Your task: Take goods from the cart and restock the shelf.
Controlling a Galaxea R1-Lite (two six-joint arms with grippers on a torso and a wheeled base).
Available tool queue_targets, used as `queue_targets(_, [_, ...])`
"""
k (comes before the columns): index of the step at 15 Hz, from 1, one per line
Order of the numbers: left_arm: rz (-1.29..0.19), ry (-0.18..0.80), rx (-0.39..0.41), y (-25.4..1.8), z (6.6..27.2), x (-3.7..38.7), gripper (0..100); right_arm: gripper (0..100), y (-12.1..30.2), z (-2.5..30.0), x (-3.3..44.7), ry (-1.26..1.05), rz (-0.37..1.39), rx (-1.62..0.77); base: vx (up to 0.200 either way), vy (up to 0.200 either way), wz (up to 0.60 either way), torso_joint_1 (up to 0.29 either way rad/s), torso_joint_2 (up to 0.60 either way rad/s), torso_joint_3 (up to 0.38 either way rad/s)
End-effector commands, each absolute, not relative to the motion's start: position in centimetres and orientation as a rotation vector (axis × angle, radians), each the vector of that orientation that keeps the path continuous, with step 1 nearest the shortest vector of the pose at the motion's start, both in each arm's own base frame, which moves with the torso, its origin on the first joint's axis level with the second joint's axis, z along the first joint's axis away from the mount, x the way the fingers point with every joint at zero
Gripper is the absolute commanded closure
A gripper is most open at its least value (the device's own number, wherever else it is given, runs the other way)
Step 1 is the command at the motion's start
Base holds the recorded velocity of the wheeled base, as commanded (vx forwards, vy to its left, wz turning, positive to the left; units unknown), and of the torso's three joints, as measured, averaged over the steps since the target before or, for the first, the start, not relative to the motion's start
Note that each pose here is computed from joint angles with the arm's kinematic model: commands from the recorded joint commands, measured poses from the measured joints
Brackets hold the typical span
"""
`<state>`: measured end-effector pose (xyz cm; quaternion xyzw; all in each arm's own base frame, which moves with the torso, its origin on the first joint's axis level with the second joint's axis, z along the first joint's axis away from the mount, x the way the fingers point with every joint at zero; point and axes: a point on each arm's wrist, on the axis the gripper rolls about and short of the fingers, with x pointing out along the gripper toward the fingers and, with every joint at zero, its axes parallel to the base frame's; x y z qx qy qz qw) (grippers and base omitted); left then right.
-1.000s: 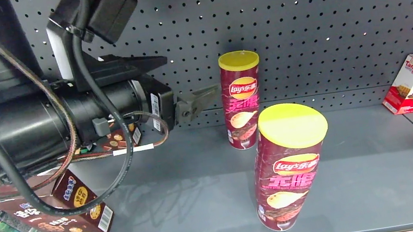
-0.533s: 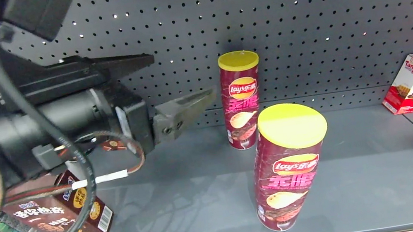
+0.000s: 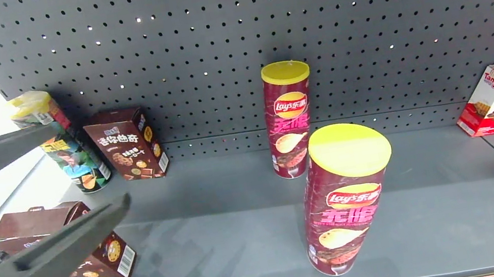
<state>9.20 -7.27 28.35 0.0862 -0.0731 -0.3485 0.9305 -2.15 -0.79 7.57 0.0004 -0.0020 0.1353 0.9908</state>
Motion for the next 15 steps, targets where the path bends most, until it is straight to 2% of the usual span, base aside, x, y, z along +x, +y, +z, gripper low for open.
queue_targets(1, [-0.609, -0.243, 0.16, -3.7, 27.5, 5.7, 0, 0, -0.8, 7.6, -2.1, -0.003, 0.272, 0.001, 0.0, 0.0, 0.0, 0.0, 0.0, 0.0])
queue_targets(4, [-0.488, -0.29, 0.167, -1.4, 25.0, 2.6, 0, 0, -0.8, 7.6, -2.1, -0.003, 0.272, 0.001, 0.0, 0.0, 0.0, 0.0, 0.0, 0.0])
queue_targets(7, [-0.363, -0.321, 0.153, -0.4, 22.2, 0.0, 0, 0, -0.8, 7.6, -2.1, -0.003, 0.272, 0.001, 0.0, 0.0, 0.0, 0.0, 0.0, 0.0])
queue_targets(10, [-0.275, -0.362, 0.093, -0.5, 17.0, -2.9, 0, 0, -0.8, 7.6, -2.1, -0.003, 0.272, 0.001, 0.0, 0.0, 0.0, 0.0, 0.0, 0.0])
queue_targets(12, [-0.23, -0.338, 0.09, -0.7, 13.8, -3.0, 0, 0, -0.8, 7.6, -2.1, -0.003, 0.272, 0.001, 0.0, 0.0, 0.0, 0.0, 0.0, 0.0])
queue_targets(13, [-0.221, -0.306, 0.096, -0.7, 11.3, -2.4, 0, 0, -0.8, 7.6, -2.1, -0.003, 0.272, 0.001, 0.0, 0.0, 0.0, 0.0, 0.0, 0.0])
queue_targets(14, [-0.223, -0.305, 0.098, -0.7, 11.2, -2.4, 0, 0, -0.8, 7.6, -2.1, -0.003, 0.272, 0.001, 0.0, 0.0, 0.0, 0.0, 0.0, 0.0])
queue_targets(15, [-0.265, -0.23, 0.091, -0.5, 10.2, -2.4, 0, 0, -0.8, 7.6, -2.1, -0.003, 0.272, 0.001, 0.0, 0.0, 0.0, 0.0, 0.0, 0.0])
